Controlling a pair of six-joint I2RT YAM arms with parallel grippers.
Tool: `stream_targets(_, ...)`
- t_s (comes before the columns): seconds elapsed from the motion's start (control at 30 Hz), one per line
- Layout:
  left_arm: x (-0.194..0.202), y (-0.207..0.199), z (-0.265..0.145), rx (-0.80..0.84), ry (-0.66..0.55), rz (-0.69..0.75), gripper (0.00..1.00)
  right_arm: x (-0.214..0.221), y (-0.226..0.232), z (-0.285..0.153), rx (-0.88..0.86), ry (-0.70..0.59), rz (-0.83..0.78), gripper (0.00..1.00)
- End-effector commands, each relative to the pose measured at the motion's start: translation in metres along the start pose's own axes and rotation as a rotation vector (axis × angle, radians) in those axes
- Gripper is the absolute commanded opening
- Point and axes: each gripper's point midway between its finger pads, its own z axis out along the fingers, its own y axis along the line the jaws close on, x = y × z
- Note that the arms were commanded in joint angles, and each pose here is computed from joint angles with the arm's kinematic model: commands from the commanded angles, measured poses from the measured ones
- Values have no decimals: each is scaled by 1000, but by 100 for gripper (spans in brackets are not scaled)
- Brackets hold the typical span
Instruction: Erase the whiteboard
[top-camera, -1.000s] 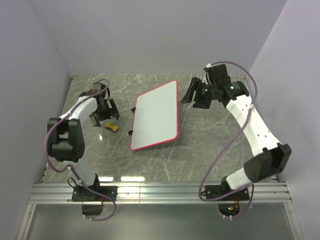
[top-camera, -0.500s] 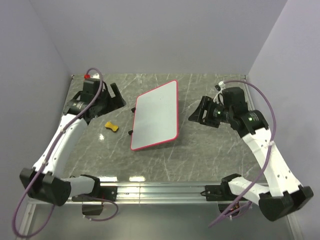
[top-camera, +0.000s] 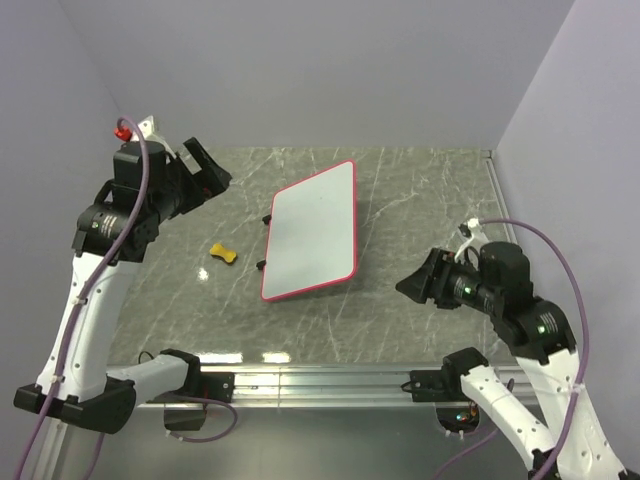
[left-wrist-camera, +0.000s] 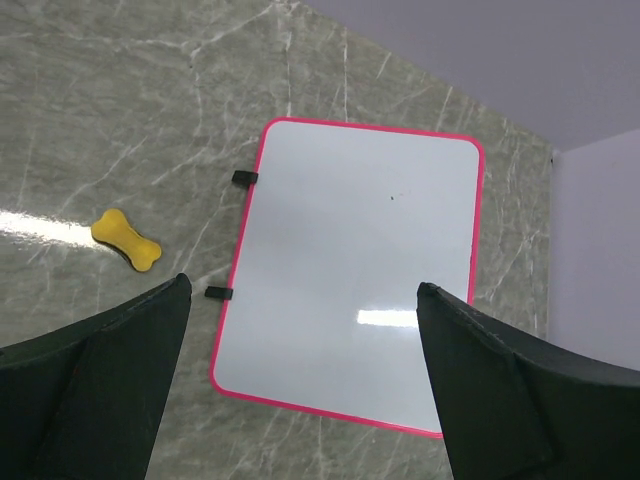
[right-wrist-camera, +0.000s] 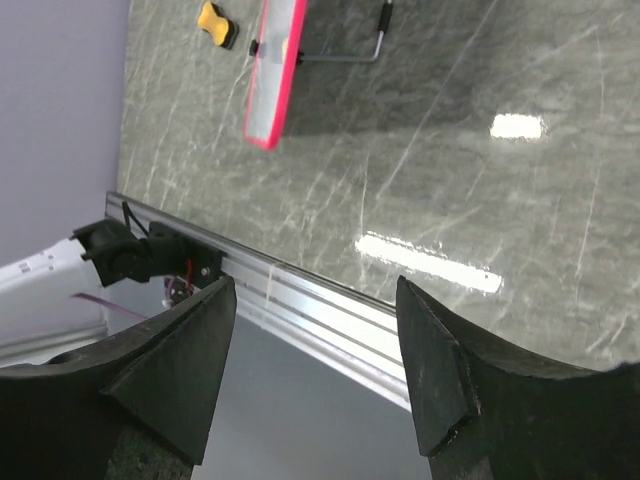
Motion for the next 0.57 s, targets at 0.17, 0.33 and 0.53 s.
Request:
stream_targets(0.17,-29,-9,-26,-7,-69,5,99,37,-20,-21,21,-6,-3,72)
stream_targets(0.33,-25,-8,-31,6,-64,8,99,45,-23,-32,16,-38,-13,72)
stream_targets(0.53,-29,0,-41,-26,-92,30,99,49,-25,-42,18,-56,-27,72)
